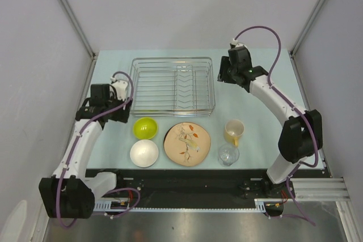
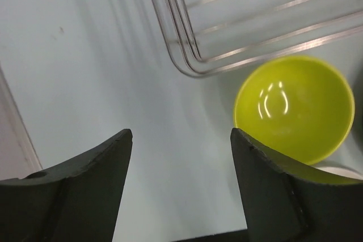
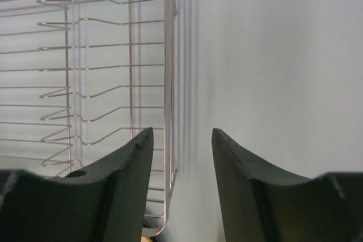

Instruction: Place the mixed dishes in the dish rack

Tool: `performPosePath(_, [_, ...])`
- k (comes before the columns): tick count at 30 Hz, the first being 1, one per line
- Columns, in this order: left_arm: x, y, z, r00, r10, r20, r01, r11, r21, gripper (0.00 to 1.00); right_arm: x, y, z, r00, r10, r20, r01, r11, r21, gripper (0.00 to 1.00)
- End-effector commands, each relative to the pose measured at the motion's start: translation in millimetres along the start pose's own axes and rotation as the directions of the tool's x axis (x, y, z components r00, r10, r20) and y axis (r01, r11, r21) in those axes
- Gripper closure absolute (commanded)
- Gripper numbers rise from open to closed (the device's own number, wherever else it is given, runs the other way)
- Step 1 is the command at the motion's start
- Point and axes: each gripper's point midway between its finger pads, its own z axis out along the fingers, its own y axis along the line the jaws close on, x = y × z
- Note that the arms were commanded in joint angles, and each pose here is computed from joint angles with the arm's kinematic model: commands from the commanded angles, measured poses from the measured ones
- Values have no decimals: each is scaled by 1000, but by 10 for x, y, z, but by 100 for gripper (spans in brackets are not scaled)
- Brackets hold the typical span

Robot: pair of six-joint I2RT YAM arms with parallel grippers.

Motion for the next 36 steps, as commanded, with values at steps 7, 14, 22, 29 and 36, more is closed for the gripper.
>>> performPosePath(7, [-417,-685,-255,943,311,116,-323,940,108,24,-3,49,-270,1000,6,23,-6,1000,3,50])
performPosePath(14, [-58,-1348,-109,909,416,19,-407,880,246,25,3,17,-342,999,16,34,-16,1000,15,49])
performPosePath(22, [179,-1555,129,917,394,-68,-366,895,254,26,-86,-96,-429,998,26,58,-28,999,27,49])
performPosePath(29, [386,-1678,234,905,402,-140,-356,894,271,32,-97,-113,-417,998,32,63,-34,999,27,49])
performPosePath(36, [558,-1705,358,894,392,-216,-330,904,272,32,-129,-120,-447,997,29,73,-31,999,25,49])
